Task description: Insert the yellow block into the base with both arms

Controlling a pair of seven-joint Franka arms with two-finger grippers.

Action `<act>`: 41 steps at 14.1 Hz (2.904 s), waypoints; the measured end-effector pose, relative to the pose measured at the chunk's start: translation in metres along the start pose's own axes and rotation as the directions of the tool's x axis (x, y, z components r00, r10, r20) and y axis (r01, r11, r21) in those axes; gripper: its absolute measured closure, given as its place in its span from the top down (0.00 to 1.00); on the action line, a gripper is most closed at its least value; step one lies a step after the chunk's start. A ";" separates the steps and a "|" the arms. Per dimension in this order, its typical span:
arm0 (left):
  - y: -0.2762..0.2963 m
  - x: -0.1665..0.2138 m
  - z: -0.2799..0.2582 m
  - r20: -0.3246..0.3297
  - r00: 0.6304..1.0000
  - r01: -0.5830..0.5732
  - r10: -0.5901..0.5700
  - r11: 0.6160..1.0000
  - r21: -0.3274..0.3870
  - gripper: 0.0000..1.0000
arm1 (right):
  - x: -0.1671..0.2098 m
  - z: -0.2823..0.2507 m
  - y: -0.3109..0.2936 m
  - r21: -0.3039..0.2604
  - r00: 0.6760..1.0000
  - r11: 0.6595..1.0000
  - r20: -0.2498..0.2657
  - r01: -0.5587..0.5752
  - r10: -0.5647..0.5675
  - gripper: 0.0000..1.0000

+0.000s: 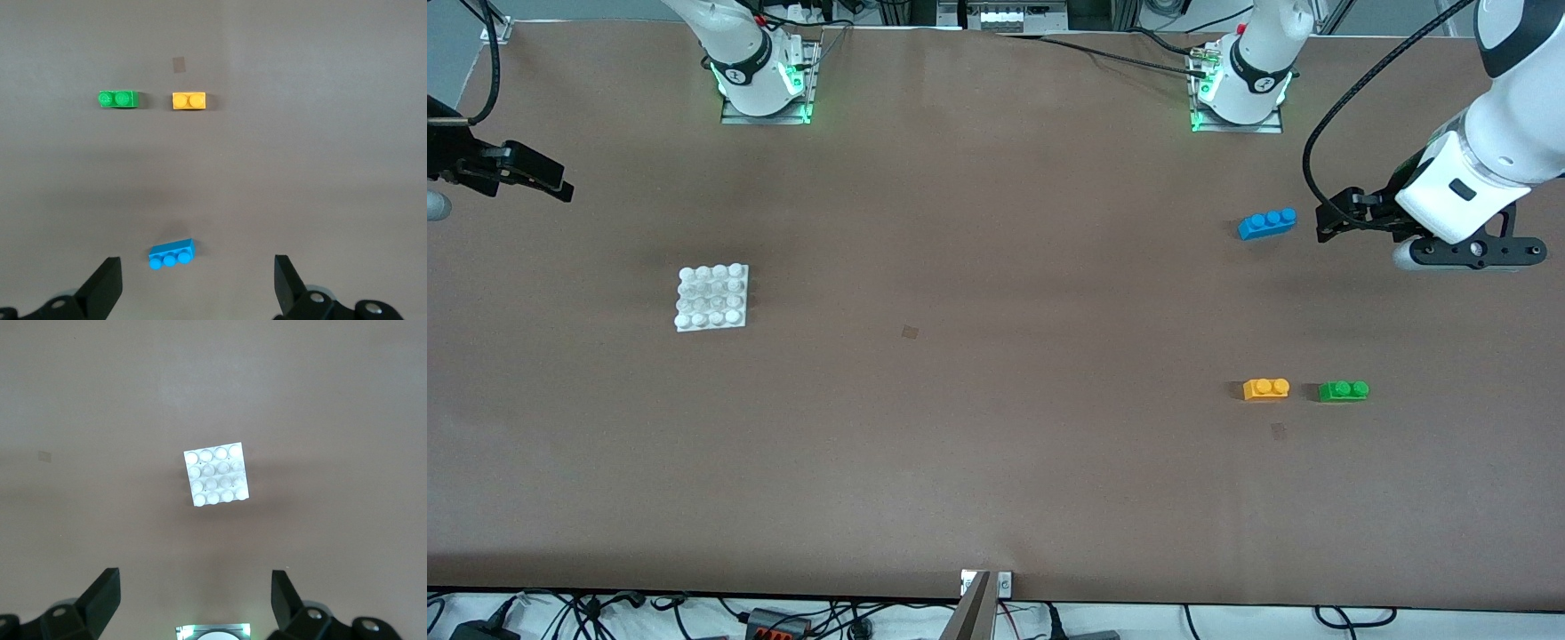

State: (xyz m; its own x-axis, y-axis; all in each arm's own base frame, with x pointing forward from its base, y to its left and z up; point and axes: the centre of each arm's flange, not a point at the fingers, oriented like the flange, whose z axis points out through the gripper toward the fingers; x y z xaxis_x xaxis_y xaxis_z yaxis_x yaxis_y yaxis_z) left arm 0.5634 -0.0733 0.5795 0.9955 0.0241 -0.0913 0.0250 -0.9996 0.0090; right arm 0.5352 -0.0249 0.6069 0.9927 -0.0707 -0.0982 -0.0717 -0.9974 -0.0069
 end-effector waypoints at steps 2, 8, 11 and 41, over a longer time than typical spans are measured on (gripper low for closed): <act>0.000 -0.002 0.001 0.014 1.000 0.000 0.000 1.000 0.002 1.00 | 0.000 0.000 0.000 0.000 1.000 1.000 0.000 0.000 0.000 1.00; 0.000 -0.002 0.002 0.021 1.000 0.000 0.000 1.000 0.003 1.00 | 0.000 0.000 -0.002 0.000 1.000 1.000 0.002 0.004 -0.004 1.00; 0.000 -0.002 0.002 0.022 1.000 0.000 0.000 1.000 0.003 1.00 | 0.000 0.001 -0.003 -0.001 1.000 1.000 0.007 0.005 -0.005 1.00; -0.006 0.138 0.301 -0.055 0.997 -0.054 0.056 0.998 0.031 1.00 | 0.042 0.388 0.028 -0.012 0.989 0.999 0.146 0.033 -0.031 1.00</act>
State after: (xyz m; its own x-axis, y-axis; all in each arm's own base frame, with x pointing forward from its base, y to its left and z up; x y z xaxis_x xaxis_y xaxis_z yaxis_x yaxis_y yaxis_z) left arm 0.6727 -0.0671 0.2670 0.9989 -0.0310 -0.0361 -0.0316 -0.9994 -0.0165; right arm 0.5373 -0.0506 0.2168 0.9695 -0.0374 -0.2422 -0.0381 -0.9993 0.0016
